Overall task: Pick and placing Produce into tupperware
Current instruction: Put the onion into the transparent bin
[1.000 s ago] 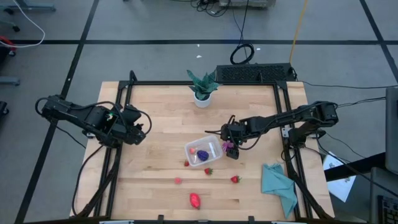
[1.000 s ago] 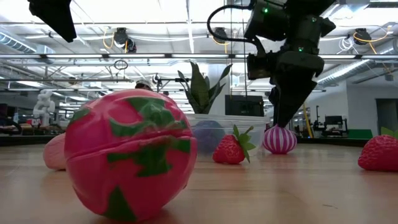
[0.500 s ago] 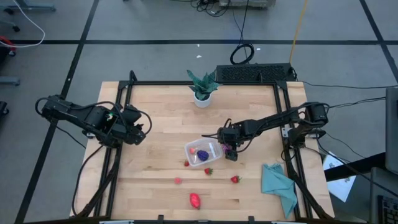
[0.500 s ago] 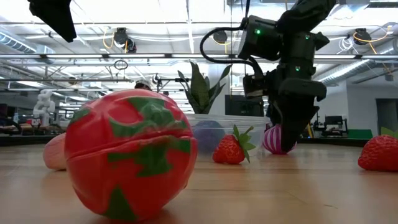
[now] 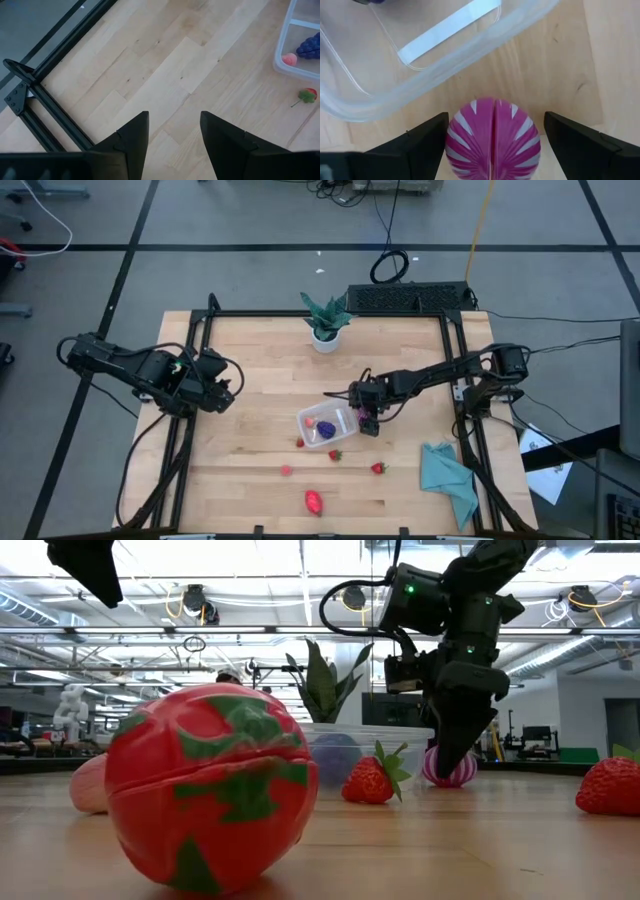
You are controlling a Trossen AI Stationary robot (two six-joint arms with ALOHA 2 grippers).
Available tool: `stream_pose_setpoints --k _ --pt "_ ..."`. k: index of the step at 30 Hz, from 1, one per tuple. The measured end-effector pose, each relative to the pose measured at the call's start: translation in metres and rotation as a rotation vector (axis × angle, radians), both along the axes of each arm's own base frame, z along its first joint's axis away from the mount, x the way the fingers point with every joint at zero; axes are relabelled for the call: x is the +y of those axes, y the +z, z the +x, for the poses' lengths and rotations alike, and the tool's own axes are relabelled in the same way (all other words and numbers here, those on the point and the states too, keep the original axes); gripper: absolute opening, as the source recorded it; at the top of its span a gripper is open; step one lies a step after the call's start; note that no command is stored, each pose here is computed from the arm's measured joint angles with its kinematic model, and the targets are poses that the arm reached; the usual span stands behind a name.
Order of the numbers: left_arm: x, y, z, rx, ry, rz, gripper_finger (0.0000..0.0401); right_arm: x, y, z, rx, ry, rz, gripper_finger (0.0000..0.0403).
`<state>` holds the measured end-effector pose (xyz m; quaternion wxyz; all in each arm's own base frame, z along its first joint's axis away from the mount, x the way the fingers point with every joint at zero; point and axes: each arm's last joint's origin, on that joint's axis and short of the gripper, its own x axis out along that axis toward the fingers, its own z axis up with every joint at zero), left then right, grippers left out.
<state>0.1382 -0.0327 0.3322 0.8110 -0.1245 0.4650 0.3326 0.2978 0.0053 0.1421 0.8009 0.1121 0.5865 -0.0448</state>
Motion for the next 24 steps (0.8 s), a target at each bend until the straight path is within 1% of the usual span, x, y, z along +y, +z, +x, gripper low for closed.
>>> stream_pose_setpoints --k 7,18,24 --pt "0.0000 0.0000 0.0000 0.000 0.000 0.000 0.0184 0.0000 -0.0001 -0.0002 0.003 -0.003 0.000 0.0318" --pt "0.0000 0.0000 0.0000 0.000 0.000 0.000 0.0184 0.0000 0.0002 -0.0005 0.005 -0.007 0.002 0.0273" --pt "0.0000 0.0000 0.0000 0.000 0.000 0.000 0.0184 0.0000 0.0004 -0.0007 0.007 -0.010 0.004 0.0263"
